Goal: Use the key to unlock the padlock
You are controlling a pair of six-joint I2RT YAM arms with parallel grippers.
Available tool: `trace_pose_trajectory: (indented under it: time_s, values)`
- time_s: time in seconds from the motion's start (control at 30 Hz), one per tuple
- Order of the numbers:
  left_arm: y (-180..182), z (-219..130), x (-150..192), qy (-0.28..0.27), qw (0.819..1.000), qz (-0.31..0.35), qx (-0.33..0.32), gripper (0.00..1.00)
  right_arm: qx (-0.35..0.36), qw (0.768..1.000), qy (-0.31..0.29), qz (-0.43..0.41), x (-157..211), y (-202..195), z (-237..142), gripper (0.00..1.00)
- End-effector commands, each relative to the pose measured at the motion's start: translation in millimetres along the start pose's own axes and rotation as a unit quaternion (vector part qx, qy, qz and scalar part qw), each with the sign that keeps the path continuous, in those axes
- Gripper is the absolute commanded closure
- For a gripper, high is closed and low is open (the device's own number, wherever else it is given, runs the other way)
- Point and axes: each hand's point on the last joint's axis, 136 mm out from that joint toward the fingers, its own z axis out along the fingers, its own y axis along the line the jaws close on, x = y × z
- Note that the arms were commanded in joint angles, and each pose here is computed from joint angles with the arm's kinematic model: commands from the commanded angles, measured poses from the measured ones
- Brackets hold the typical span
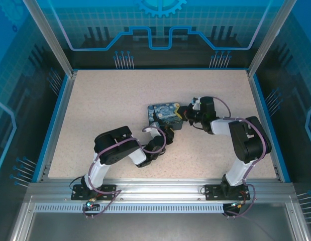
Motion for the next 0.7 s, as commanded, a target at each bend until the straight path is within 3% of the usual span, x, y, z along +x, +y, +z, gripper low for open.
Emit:
trace_pose_trajectory:
  time_s: [0.0, 0.17, 0.27, 0.4, 0.67]
  values:
    - [50.7, -3.4, 25.0, 0.041, 0.996, 0.024, -0.071, 0.87, 0.021, 1.000, 0.001, 0.013, -2.5, -18.0, 1.8, 1.00]
    - [48.9, -5.4, 25.4, 0.046, 0.997, 0.024, -0.063, 1.00, 0.019, 1.000, 0.001, 0.011, -3.7, -15.2, 1.7, 1.00]
    - [44.0, -6.2, 26.3, 0.053, 0.997, 0.034, -0.050, 1.00, 0.020, 1.000, 0.002, 0.011, -3.6, -15.8, 2.0, 1.00]
    - [40.9, -6.3, 27.5, 0.060, 0.996, 0.040, -0.049, 0.82, 0.022, 1.000, 0.002, 0.012, -3.2, -18.0, 1.9, 1.00]
    - [48.4, -3.8, 29.4, 0.063, 0.994, 0.046, -0.075, 0.70, 0.021, 1.000, 0.002, 0.012, -3.8, -17.0, 1.0, 1.00]
